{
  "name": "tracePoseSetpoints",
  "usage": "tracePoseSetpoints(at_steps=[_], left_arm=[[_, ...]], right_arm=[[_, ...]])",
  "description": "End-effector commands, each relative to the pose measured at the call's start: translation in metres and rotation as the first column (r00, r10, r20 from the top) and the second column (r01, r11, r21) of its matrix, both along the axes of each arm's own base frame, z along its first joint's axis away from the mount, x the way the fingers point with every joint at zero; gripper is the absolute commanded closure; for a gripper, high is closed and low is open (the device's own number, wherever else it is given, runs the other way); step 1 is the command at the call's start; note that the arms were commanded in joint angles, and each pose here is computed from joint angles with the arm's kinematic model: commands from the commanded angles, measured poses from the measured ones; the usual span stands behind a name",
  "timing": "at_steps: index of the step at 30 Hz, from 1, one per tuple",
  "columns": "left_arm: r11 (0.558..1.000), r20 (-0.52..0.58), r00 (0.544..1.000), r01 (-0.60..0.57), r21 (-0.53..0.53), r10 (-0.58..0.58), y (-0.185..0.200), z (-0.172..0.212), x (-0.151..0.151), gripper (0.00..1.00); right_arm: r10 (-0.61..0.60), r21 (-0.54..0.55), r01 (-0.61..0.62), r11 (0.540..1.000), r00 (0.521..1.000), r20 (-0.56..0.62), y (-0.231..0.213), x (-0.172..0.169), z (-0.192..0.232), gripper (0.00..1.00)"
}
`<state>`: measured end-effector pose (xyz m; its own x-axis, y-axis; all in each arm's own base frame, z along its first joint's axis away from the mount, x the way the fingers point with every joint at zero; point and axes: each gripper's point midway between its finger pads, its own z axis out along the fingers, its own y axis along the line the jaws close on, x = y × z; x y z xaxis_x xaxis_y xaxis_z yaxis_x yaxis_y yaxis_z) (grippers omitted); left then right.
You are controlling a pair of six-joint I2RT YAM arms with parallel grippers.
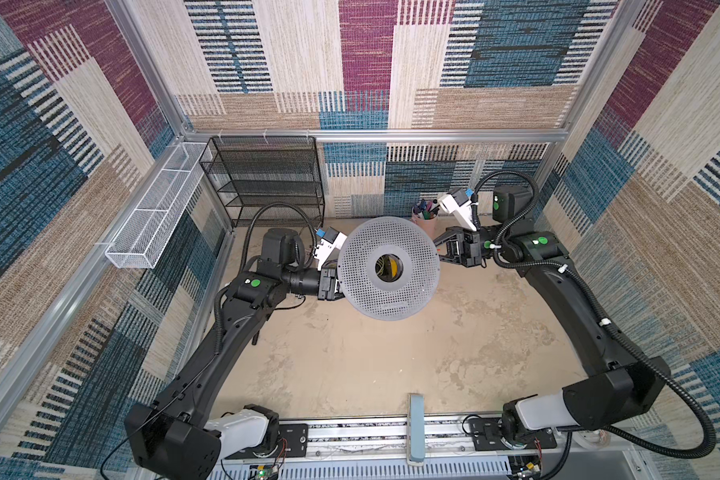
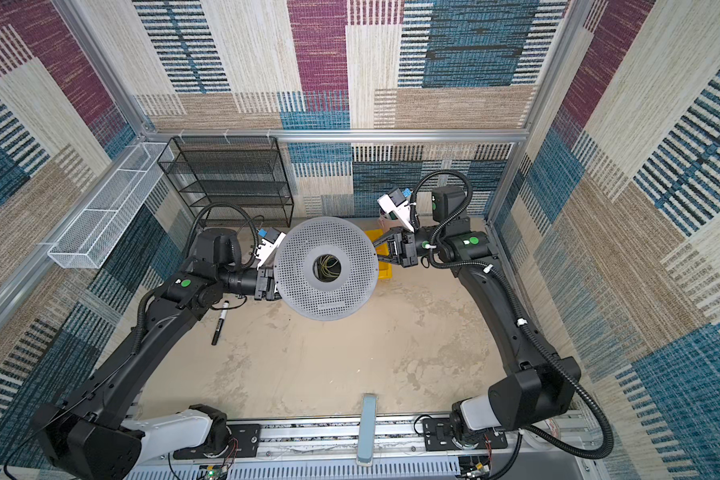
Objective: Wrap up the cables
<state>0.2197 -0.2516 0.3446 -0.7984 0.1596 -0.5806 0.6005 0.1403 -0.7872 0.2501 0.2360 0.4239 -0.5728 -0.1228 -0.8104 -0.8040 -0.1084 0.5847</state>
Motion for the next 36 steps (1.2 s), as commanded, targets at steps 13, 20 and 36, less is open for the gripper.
tracePoseSetpoints(at_steps=[13, 20, 36], left_arm=[[0.974, -0.043, 0.988, 0.154, 0.167, -0.149, -0.019, -0.03, -0.029, 1.0], [0.973, -0.051, 0.992, 0.125, 0.193, -0.117, -0.019, -0.035, -0.019, 1.0], [0.967, -0.158, 0.954, -0.247, 0.061, 0.253, 0.041, -0.027, 0.043, 1.0]], right_arm=[[0.065, -0.03, -0.063, 0.998, 0.995, 0.074, 0.032, -0.01, -0.01, 0.76], [-0.012, -0.064, 0.018, 0.998, 0.995, 0.096, 0.03, -0.005, -0.014, 0.68], [-0.639, -0.068, 0.685, 0.725, 0.706, 0.304, -0.073, 0.057, 0.015, 0.28]])
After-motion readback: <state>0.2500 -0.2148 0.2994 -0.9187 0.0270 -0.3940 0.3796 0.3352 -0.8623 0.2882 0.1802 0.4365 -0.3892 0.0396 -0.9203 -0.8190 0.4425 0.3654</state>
